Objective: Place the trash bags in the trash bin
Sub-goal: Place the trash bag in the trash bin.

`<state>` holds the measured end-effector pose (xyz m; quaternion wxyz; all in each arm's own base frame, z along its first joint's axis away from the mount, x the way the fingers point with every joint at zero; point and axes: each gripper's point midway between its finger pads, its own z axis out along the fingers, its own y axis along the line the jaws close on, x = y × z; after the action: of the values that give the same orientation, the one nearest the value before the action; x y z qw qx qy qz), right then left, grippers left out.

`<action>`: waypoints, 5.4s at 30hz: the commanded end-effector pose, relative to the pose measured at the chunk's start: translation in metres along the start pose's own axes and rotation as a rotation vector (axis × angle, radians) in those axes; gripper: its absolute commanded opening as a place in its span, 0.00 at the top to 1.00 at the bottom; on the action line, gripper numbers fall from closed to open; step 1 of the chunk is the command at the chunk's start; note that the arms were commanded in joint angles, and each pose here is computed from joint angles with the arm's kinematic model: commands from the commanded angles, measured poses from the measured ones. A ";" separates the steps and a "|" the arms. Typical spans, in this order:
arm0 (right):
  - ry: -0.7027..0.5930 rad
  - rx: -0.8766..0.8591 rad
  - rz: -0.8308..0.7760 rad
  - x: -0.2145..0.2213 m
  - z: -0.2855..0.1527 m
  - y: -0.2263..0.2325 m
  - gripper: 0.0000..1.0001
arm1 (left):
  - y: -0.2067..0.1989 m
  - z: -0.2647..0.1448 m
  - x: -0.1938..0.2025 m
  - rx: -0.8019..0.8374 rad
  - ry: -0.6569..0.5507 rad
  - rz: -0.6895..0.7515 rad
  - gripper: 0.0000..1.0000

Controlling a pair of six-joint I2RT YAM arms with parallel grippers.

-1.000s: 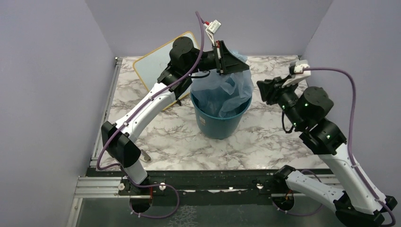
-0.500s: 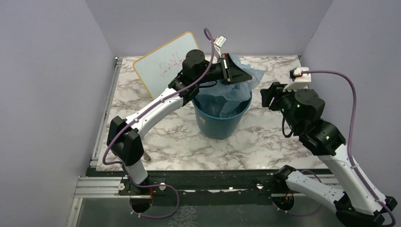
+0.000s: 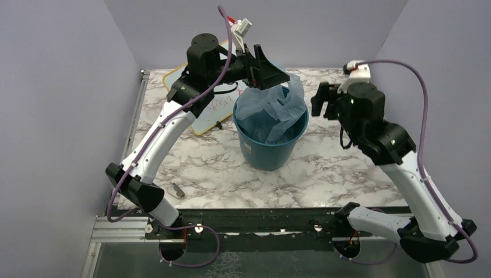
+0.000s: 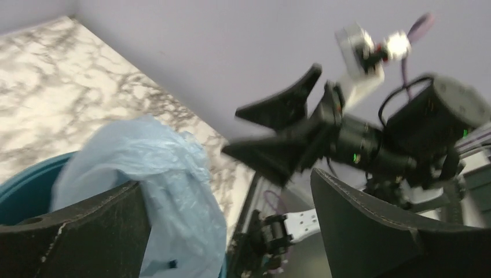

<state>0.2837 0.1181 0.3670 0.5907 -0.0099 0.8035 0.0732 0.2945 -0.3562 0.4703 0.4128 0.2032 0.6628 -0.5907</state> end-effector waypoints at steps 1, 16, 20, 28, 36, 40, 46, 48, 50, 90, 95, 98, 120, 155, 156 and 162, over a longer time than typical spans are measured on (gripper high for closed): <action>0.034 0.130 -0.104 -0.031 0.015 -0.043 0.21 | 0.000 -0.042 0.014 -0.089 0.131 0.163 0.01; 0.199 -0.235 0.131 0.015 0.064 0.009 0.33 | 0.052 -0.114 0.049 -0.358 0.210 0.214 0.04; 0.203 -0.327 0.126 0.019 0.055 0.022 0.39 | 0.061 -0.102 0.060 -0.318 0.248 0.163 0.24; 0.169 -0.509 0.163 0.007 0.032 0.050 0.34 | 0.055 -0.082 0.064 -0.180 0.236 0.123 0.29; 0.208 -0.782 0.209 0.000 0.020 0.093 0.31 | 0.088 -0.064 0.079 -0.217 0.273 0.071 0.60; 0.247 -0.812 0.208 -0.005 0.020 0.101 0.29 | 0.086 -0.052 0.084 -0.214 0.289 0.084 0.67; 0.148 -0.981 0.302 -0.028 -0.005 0.125 0.21 | 0.115 -0.053 0.093 -0.371 0.276 0.077 0.69; 0.142 -1.007 0.314 -0.032 -0.008 0.133 0.21 | 0.116 -0.049 0.096 -0.376 0.281 0.077 0.70; 0.137 -1.000 0.305 -0.035 -0.006 0.137 0.21 | 0.115 -0.047 0.098 -0.375 0.285 0.081 0.70; 0.269 -0.503 0.021 0.019 0.097 0.162 0.78 | 0.098 -0.062 0.112 -0.376 0.231 0.049 0.79; 0.350 -0.435 -0.092 0.048 0.098 0.143 0.97 | 0.082 -0.073 0.088 -0.405 0.153 0.088 0.67; 0.420 -0.399 -0.171 0.073 0.101 0.131 0.99 | 0.073 -0.085 0.075 -0.430 0.112 0.133 0.63; 0.822 -0.343 -0.440 0.239 0.128 0.116 0.99 | 0.079 -0.147 0.038 -0.691 -0.013 0.263 0.60; 0.245 -0.692 0.050 0.016 0.028 0.180 0.46 | -0.001 -0.085 0.060 -0.058 0.065 0.153 0.34; 0.237 -0.706 0.061 0.014 0.025 0.181 0.43 | -0.001 -0.084 0.061 -0.052 0.069 0.149 0.34; 0.185 -0.779 0.205 0.017 0.009 0.184 0.39 | 0.009 -0.085 0.067 -0.086 0.059 0.114 0.34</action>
<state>0.2818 0.2932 0.3491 0.4506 -0.1833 0.8002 0.3506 0.2432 -0.2870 0.3963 0.4272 0.2369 0.7101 -0.5071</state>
